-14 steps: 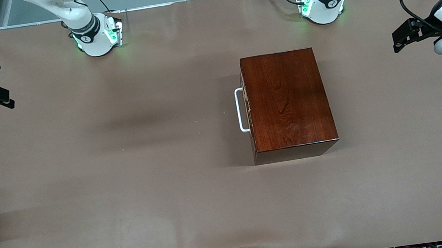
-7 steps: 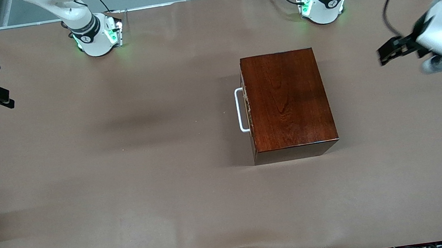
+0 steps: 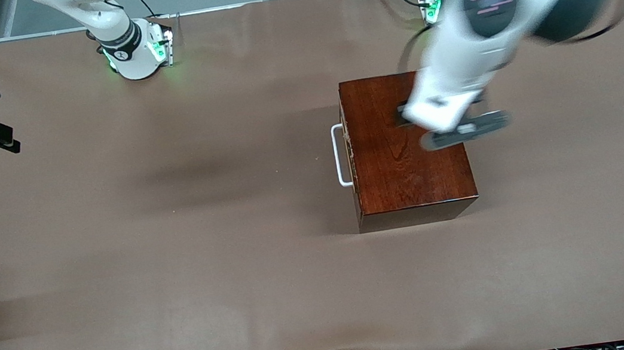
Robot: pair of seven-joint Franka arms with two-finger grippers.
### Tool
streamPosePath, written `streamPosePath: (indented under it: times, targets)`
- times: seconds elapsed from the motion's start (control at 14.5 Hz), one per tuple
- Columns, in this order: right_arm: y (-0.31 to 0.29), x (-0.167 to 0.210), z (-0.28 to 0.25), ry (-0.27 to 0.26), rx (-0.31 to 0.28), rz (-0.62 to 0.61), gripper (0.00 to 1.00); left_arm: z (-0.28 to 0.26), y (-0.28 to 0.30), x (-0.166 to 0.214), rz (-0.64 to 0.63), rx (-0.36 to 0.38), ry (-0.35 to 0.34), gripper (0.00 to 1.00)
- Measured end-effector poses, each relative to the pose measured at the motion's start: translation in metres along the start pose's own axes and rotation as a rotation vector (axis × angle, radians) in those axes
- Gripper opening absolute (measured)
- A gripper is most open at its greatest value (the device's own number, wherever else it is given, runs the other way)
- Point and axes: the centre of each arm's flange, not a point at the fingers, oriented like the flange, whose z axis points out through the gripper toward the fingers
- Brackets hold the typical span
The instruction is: Open drawer, take yellow block, close drawer
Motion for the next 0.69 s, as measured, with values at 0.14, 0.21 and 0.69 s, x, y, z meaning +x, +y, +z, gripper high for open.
streamPosePath:
  times: [0.14, 0.21, 0.69]
  targets:
    - [0.000, 0.000, 0.000, 0.000, 0.000, 0.000, 1.00, 0.036, 0.064, -0.012, -0.019, -0.056, 0.050, 1.00]
    - [0.000, 0.000, 0.000, 0.000, 0.000, 0.000, 1.00, 0.051, 0.087, -0.017, -0.020, -0.082, 0.069, 1.00]
    - [0.000, 0.000, 0.000, 0.000, 0.000, 0.000, 1.00, 0.146, 0.160, -0.058, 0.121, 0.037, 0.119, 1.00]
